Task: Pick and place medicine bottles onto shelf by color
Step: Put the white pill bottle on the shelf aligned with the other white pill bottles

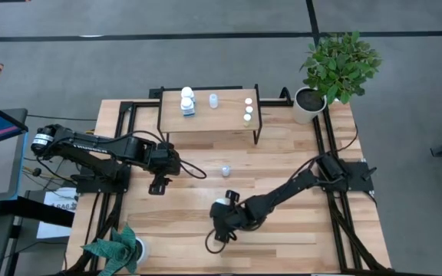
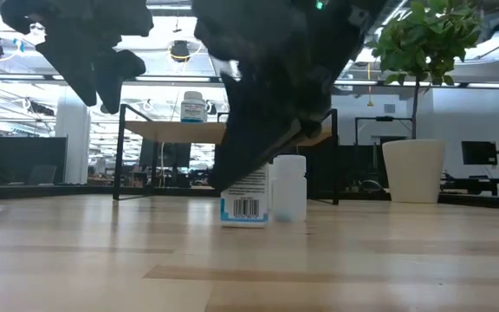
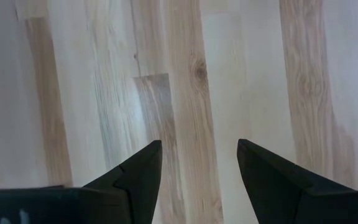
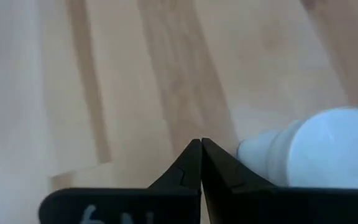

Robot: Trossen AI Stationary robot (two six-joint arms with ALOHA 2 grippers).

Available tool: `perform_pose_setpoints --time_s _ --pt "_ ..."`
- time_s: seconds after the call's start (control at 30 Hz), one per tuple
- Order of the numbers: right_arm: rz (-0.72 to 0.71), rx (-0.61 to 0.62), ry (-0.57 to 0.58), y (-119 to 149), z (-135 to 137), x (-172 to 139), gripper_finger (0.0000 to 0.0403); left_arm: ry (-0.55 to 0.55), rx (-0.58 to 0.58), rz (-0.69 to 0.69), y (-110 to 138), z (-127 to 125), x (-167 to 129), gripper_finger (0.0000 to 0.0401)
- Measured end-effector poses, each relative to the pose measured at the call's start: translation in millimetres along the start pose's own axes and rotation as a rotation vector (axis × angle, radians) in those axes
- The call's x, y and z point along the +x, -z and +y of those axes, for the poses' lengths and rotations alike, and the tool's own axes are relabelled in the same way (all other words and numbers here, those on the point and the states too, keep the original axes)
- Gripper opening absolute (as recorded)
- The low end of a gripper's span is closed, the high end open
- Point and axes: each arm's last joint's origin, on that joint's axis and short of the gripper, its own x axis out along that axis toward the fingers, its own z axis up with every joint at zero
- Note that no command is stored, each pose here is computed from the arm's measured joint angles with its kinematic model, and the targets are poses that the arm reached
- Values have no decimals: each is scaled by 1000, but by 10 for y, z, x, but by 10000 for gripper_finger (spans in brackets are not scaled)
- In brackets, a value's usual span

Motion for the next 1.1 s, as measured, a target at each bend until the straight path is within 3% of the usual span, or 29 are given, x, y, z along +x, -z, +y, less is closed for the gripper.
perform_pose_setpoints --time_s 0.47,0.83,0.97,1.1 --pt "9 -68 72 -233 -405 143 23 0 33 7 7 0 0 196" --pt "-18 -23 119 -450 -775 248 24 0 53 7 6 0 -1 196" --pt "-58 -22 96 -569 -802 100 26 0 52 7 7 0 -1 197" --pt "-80 -71 23 -670 -718 -298 24 1 31 7 7 0 -1 197"
